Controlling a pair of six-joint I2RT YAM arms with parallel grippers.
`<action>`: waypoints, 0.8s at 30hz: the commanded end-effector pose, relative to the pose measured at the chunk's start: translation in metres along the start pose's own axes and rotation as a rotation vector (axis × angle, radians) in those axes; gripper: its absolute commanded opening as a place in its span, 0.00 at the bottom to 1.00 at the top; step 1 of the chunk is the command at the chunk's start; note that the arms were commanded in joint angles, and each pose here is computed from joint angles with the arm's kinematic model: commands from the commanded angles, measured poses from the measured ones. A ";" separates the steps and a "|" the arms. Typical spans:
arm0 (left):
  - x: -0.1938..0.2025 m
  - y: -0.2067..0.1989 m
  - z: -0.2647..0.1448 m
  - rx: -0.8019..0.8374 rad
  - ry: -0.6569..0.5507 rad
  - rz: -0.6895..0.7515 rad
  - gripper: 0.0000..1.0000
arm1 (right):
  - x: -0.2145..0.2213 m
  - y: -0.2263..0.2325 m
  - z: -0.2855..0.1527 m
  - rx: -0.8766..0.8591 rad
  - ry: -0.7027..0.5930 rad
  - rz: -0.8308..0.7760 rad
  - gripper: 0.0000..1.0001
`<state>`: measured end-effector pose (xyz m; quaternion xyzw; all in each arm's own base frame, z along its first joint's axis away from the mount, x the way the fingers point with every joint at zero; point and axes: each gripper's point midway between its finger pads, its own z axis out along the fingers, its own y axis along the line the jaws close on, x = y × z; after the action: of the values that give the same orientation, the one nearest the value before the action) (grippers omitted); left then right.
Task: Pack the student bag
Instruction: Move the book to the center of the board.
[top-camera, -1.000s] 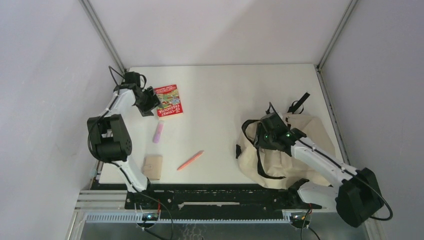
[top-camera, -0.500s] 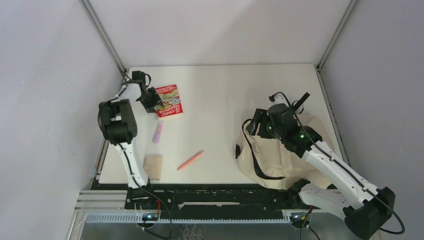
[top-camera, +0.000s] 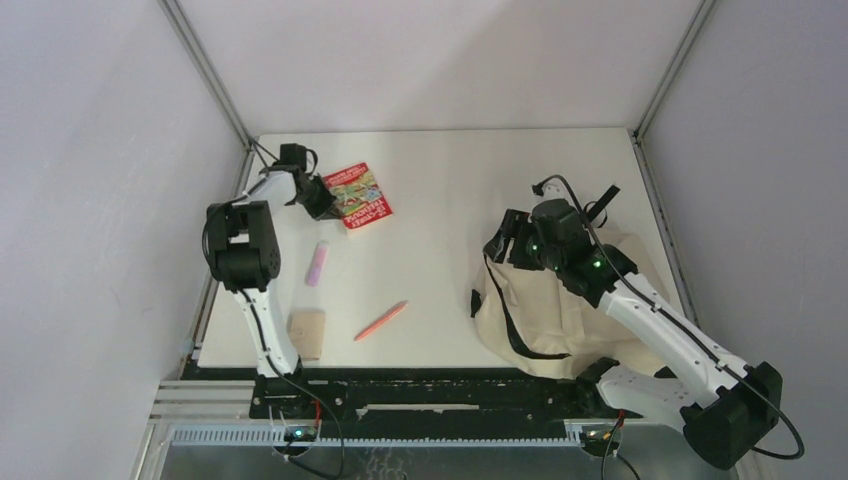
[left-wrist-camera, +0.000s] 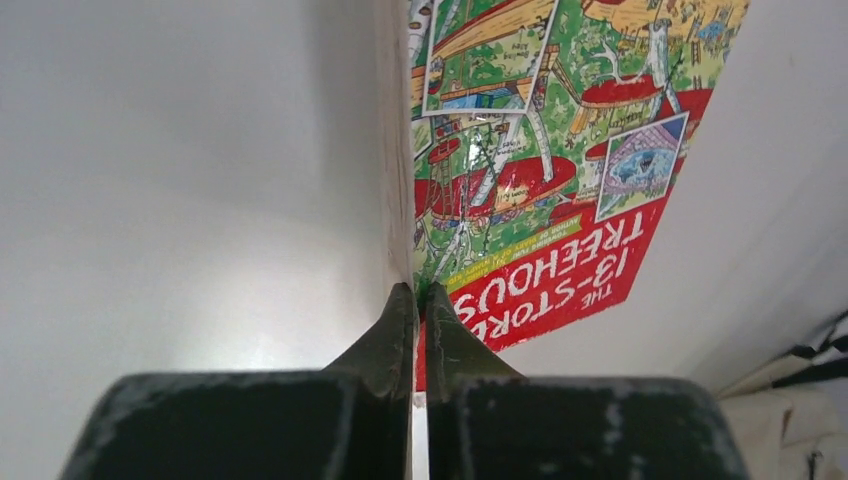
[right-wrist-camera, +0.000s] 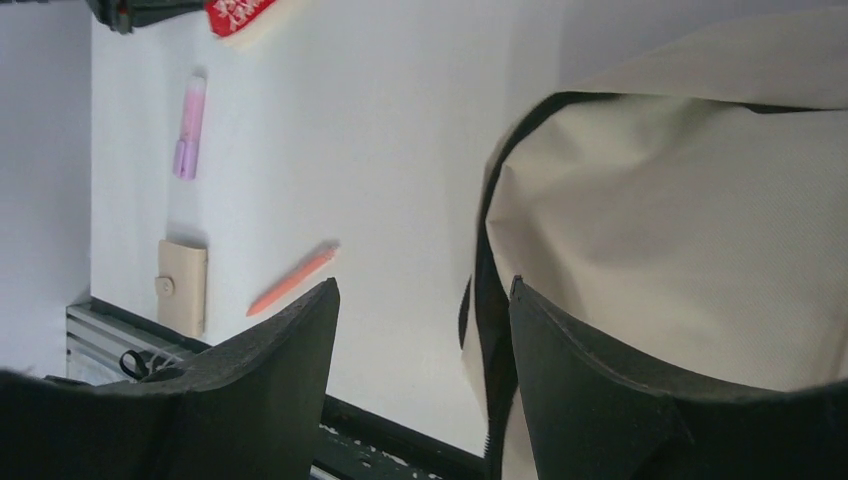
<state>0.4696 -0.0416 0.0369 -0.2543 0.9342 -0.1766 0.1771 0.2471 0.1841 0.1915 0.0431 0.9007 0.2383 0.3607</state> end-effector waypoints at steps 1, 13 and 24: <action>0.040 -0.048 -0.014 0.122 0.000 -0.052 0.00 | -0.031 0.033 -0.001 -0.107 -0.072 0.037 0.71; 0.149 -0.117 -0.052 0.184 -0.036 -0.052 0.45 | -0.023 0.069 0.064 -0.131 0.042 -0.002 0.71; 0.042 -0.121 -0.096 0.176 -0.237 0.140 0.63 | 0.000 0.065 0.158 0.001 0.198 -0.018 0.69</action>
<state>0.4041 -0.1537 0.1582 -0.2434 0.8896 -0.2390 0.3037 0.3210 0.2852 0.1262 0.0083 0.9327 0.2404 0.2687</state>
